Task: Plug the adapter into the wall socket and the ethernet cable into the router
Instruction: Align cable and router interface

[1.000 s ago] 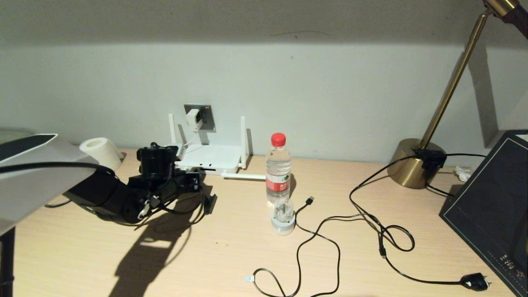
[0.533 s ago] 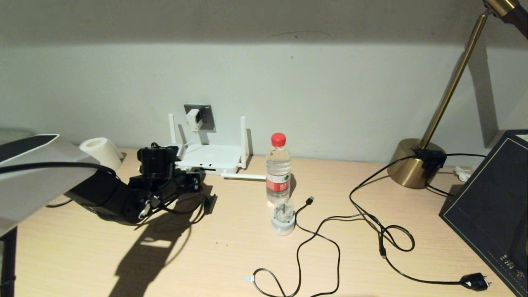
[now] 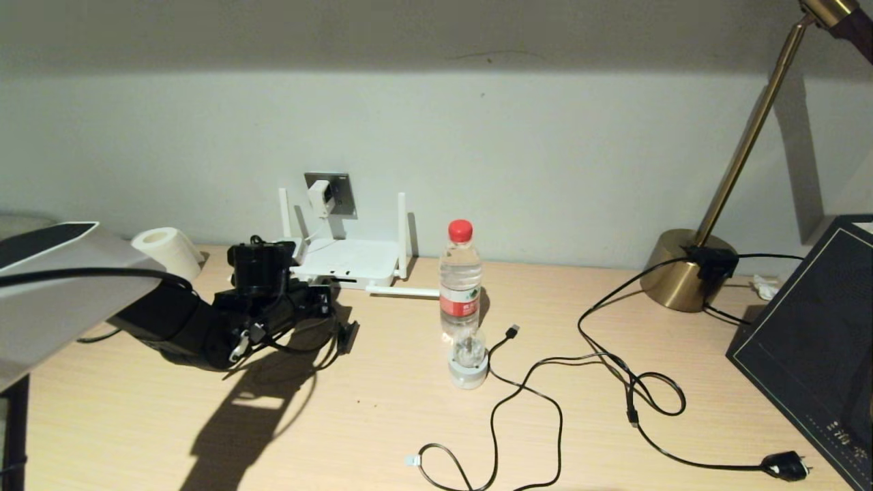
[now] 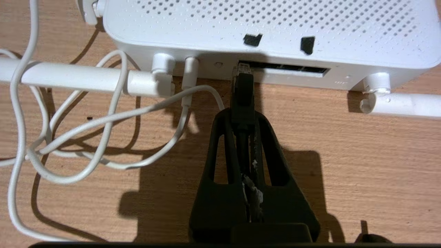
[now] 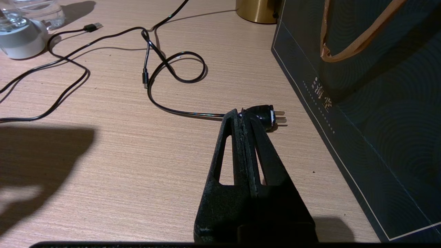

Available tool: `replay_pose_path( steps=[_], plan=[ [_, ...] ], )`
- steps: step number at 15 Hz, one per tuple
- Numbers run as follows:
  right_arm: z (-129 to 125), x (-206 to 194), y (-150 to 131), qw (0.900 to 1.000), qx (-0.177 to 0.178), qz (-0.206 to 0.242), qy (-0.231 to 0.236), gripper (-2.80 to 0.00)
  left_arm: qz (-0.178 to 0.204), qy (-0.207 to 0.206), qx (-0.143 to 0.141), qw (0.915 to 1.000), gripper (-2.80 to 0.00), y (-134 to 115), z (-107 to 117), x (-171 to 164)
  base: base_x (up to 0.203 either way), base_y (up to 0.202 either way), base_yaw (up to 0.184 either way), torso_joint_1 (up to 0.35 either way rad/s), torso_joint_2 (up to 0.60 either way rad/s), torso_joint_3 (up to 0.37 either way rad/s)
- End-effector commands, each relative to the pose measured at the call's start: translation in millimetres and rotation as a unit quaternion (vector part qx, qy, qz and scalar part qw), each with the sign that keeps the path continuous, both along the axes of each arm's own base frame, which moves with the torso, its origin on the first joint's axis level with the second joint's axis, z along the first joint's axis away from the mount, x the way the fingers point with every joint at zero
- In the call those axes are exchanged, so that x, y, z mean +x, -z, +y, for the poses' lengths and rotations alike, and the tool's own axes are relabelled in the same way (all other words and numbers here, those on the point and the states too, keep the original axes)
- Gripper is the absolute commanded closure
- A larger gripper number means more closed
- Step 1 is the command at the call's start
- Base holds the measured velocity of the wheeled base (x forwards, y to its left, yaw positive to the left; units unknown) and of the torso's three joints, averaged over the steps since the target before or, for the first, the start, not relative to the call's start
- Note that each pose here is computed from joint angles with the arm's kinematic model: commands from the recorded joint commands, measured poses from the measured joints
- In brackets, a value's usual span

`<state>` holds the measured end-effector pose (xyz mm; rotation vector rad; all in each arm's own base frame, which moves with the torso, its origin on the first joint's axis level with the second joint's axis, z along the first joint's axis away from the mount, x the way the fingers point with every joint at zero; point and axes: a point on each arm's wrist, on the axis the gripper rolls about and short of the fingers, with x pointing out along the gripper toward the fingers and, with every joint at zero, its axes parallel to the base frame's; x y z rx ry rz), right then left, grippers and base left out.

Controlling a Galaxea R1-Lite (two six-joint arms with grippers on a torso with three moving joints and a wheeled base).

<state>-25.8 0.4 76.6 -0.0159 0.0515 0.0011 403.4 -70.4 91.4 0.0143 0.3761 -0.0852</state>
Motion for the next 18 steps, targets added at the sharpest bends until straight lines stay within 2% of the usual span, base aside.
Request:
replay_pose_path(
  steps=[1, 18],
  plan=[
    [0.0, 0.0, 0.1, 1.0, 0.0, 0.001, 0.0, 0.0, -0.005, 0.001, -0.001, 1.0, 0.0, -1.7, -0.4, 0.9, 0.0, 0.0, 0.0, 0.0, 0.0, 0.0],
    [0.0, 0.1, 0.1, 1.0, 0.0, 0.001, 0.0, 0.0, 0.001, 0.003, -0.001, 1.0, 0.0, 4.5, -2.9, 4.2, 0.0, 0.0, 0.0, 0.0, 0.0, 0.0]
  ],
)
